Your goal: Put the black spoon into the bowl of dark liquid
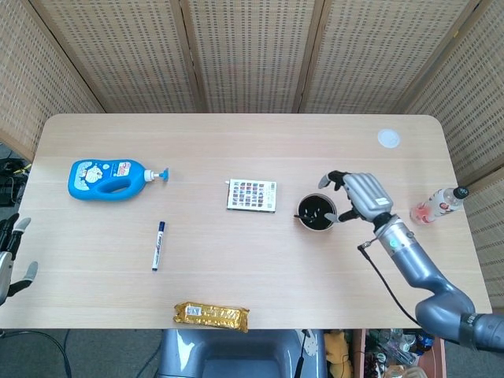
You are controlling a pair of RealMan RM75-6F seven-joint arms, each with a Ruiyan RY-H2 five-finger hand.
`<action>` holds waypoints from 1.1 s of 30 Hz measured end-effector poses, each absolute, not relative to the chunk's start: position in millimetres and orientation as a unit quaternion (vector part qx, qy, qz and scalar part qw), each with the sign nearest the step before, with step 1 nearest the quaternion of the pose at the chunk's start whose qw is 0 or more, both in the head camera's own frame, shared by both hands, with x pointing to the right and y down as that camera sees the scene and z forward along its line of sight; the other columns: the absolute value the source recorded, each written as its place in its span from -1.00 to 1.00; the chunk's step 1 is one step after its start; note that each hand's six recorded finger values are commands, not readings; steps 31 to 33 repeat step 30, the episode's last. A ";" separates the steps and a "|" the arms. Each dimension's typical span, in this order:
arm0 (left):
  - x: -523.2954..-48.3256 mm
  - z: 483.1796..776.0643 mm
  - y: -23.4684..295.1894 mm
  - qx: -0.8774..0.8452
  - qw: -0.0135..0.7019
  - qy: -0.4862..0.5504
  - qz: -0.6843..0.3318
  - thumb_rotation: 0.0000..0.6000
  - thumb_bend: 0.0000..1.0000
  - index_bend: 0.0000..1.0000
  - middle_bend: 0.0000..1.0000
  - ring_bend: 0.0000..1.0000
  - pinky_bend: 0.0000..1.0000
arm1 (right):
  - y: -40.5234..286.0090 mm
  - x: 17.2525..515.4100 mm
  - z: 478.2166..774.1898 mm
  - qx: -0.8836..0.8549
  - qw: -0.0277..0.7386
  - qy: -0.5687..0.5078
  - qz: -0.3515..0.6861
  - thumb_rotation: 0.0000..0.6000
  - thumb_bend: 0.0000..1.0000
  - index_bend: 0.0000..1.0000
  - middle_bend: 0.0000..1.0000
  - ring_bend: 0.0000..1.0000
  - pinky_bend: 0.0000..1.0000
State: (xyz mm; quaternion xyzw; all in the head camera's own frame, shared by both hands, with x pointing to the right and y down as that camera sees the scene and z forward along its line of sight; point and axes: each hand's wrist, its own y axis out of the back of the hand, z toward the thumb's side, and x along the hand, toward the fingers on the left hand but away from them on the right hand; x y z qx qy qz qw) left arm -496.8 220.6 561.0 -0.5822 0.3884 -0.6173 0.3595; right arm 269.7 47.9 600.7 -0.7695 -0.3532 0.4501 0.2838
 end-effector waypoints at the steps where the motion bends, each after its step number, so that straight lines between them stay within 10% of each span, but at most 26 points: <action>1: -496.3 560.4 221.8 -0.582 0.360 0.390 -0.616 1.00 -0.17 -1.00 -1.00 -1.00 -1.00 | 51.5 275.1 597.8 -0.760 0.296 -0.358 0.454 1.00 -0.58 -0.16 -0.27 -0.34 -0.13; 16: -480.3 548.8 231.6 -0.589 0.384 0.418 -0.575 1.00 -0.17 -1.00 -1.00 -1.00 -1.00 | 135.4 348.6 563.3 -0.618 0.424 -0.380 0.543 1.00 -0.58 -0.42 -0.67 -0.86 -0.75; 33: -461.8 548.5 236.5 -0.608 0.391 0.405 -0.560 1.00 -0.17 -1.00 -1.00 -1.00 -1.00 | 184.6 363.2 558.9 -0.587 0.422 -0.383 0.575 1.00 -0.58 -0.46 -0.72 -0.91 -0.81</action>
